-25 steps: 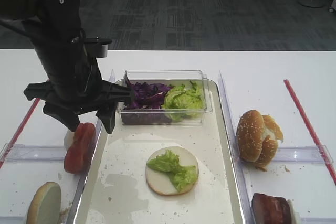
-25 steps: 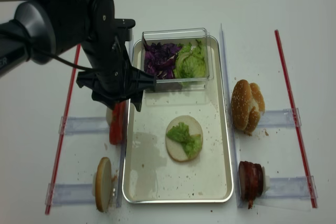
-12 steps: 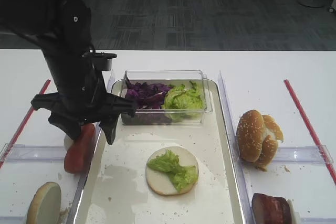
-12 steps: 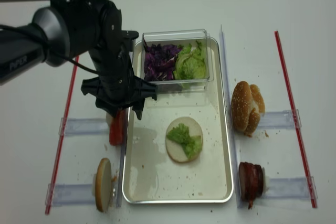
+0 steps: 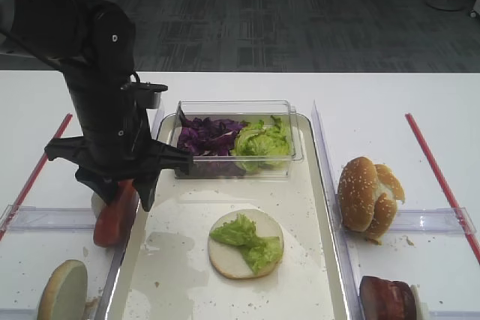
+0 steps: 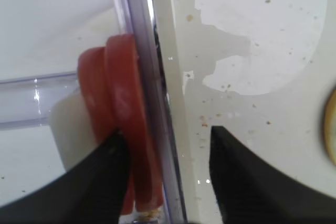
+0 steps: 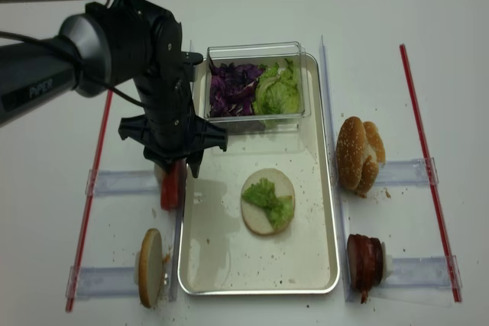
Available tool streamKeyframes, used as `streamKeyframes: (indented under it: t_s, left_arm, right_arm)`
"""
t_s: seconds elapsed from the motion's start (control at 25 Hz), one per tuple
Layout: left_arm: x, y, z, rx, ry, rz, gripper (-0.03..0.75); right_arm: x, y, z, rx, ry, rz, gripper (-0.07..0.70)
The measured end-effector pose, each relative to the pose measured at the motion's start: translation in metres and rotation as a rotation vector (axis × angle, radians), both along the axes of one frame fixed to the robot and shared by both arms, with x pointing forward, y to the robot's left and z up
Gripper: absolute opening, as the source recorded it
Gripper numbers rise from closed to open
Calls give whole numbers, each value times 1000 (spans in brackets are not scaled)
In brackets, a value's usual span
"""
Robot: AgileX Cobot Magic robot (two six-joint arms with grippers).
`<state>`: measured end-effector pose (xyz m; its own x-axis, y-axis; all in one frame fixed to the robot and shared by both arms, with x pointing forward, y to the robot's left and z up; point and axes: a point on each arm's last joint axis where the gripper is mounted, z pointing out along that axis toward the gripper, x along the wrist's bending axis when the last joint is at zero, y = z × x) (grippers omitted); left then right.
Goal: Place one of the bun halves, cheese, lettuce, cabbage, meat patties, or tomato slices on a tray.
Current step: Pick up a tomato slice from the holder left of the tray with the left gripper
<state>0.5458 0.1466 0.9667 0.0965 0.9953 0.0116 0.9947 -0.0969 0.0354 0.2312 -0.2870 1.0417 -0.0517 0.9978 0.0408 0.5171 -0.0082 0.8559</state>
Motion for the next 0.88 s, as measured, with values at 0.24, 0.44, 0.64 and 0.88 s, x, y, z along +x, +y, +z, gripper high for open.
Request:
streamKeyframes:
  t_s: [0.24,0.44,0.64,0.88]
  left_arm:
    - [1,4,0,48,-11,-3,248]
    - [1,6,0,67,-14,-8,159]
    - [1,6,1,71,-15,-8,74]
    - [1,7,1,72,-15,-9,19]
  right_arm:
    - [0,0,0,0,0,0,36]
    - [0,0,0,0,0,0,36]
    - [0,0,0,0,0,0,36]
    - [0,0,0,0,0,0,36]
